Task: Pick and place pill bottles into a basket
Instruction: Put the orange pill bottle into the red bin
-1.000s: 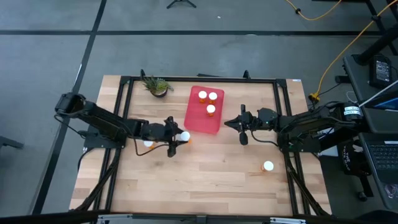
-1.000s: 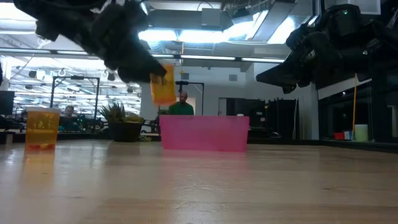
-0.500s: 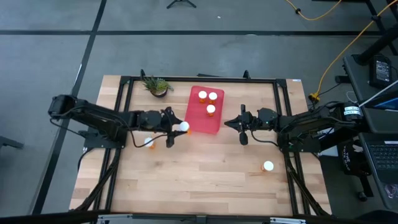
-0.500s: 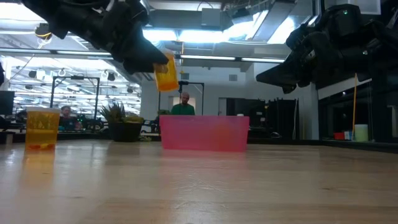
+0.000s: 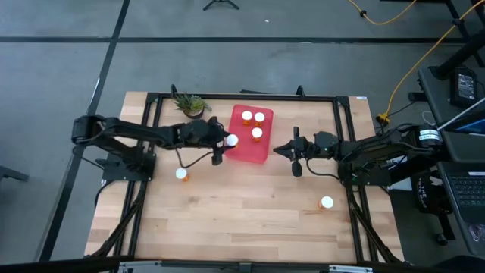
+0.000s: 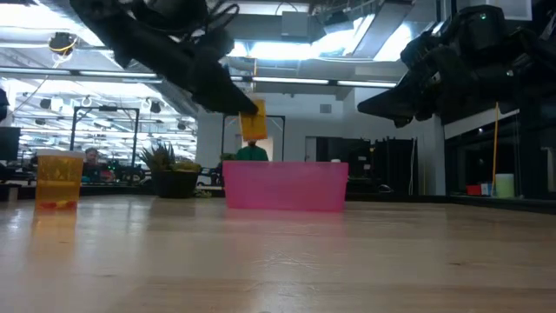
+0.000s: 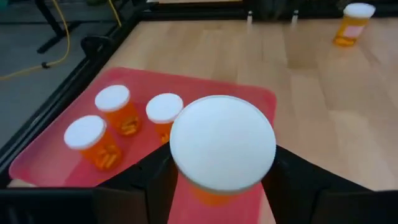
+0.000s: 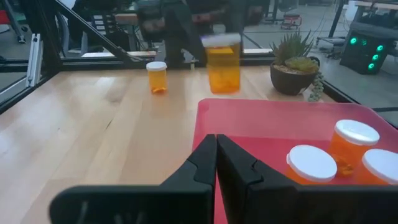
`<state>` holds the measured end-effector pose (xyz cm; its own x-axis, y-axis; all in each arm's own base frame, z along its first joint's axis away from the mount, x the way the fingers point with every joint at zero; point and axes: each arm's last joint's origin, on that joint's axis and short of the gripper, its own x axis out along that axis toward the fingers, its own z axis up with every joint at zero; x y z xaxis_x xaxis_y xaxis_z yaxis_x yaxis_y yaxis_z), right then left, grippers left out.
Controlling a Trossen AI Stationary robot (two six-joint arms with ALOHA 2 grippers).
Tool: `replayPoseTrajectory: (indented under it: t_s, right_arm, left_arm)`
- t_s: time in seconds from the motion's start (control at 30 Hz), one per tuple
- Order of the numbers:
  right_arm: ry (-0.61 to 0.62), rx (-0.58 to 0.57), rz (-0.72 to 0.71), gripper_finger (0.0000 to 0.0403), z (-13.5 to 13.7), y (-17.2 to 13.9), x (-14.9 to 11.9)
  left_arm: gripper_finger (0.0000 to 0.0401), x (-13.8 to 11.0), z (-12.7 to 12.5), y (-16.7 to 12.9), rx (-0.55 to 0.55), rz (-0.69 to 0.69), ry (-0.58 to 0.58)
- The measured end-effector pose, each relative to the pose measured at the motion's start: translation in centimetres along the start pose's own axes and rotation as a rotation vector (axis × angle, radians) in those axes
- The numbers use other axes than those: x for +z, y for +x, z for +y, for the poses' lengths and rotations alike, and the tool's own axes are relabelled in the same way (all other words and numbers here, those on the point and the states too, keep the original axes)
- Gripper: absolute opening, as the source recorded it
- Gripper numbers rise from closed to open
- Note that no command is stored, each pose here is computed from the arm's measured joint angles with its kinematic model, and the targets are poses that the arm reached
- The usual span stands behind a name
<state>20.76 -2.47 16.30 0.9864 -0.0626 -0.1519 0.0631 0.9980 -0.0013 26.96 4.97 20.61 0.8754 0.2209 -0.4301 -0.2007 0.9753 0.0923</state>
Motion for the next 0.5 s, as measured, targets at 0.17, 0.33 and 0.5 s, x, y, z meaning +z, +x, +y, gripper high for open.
replayPoseTrajectory:
  t_s: [0.17, 0.33, 0.5]
  right_arm:
    - [-0.001, -0.037, -0.021, 0.0016, -0.1, 0.0, 0.2]
    - [-0.024, -0.055, -0.019, 0.0016, -0.2, 0.0, 0.2]
    - [-0.025, -0.055, -0.02, 0.0016, -0.2, 0.0, 0.2]
  left_arm:
    - [0.0203, -0.4, 2.1, 1.5, -0.005, -0.047, 0.008]
    - [0.0203, 0.1, 4.0, 1.9, 0.02, -0.034, -0.027]
    - [0.0203, 1.0, 5.0, 2.5, 0.046, -0.039, -0.017]
